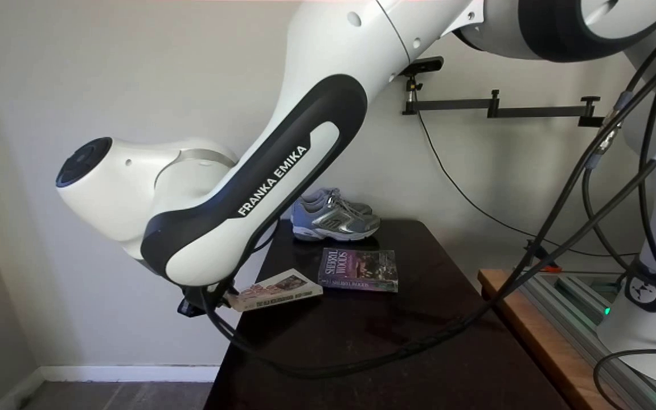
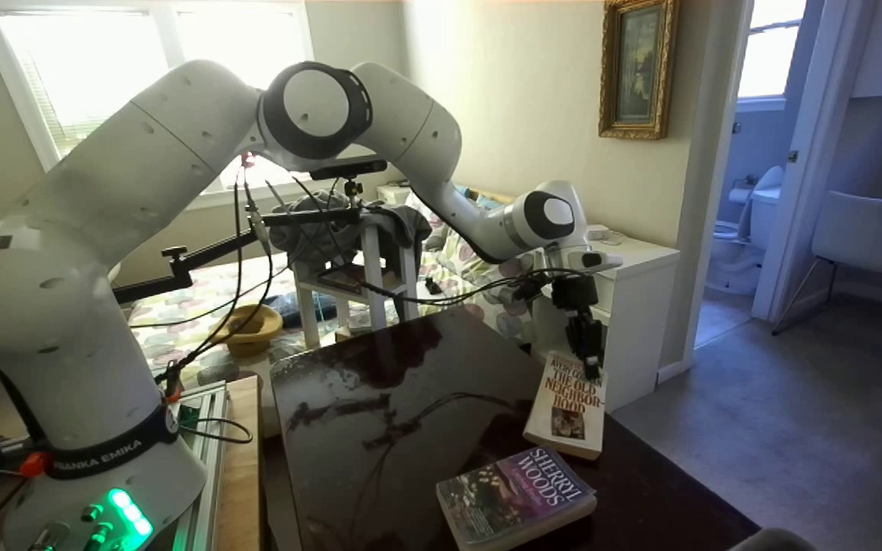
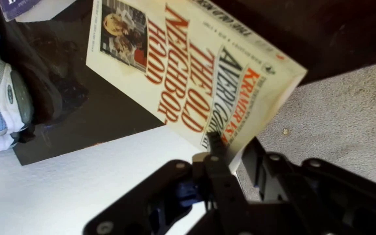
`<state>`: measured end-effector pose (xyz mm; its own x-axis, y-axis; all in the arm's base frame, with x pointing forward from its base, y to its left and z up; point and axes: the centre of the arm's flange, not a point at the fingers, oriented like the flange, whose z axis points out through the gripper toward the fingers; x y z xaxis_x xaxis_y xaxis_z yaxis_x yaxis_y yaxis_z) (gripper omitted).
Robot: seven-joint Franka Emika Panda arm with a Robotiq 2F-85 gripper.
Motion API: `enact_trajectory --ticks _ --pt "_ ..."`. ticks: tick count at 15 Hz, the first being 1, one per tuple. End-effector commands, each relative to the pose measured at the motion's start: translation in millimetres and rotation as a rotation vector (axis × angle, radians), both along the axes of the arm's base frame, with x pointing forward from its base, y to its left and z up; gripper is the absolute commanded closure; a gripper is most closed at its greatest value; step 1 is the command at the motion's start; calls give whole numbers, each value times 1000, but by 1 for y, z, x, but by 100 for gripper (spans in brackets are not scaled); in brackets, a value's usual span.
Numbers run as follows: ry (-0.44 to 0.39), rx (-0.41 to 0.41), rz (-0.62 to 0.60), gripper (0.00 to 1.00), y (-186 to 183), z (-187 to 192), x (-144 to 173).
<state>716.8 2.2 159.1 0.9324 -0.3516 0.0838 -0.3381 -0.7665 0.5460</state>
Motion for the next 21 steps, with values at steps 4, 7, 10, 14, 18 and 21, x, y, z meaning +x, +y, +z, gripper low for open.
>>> enact_trajectory --ticks 4,7,10,14,18,21 --pt "-48 -28 -20 95 -8 42 -33" --pt "-77 -39 -35 95 -12 59 -46" --pt "-107 -56 -48 95 -10 75 -59" --pt "-138 -81 -75 95 -6 93 -81" --pt "-180 -107 -106 95 -4 109 -102" --pt "-215 -119 -123 95 -1 120 -119"
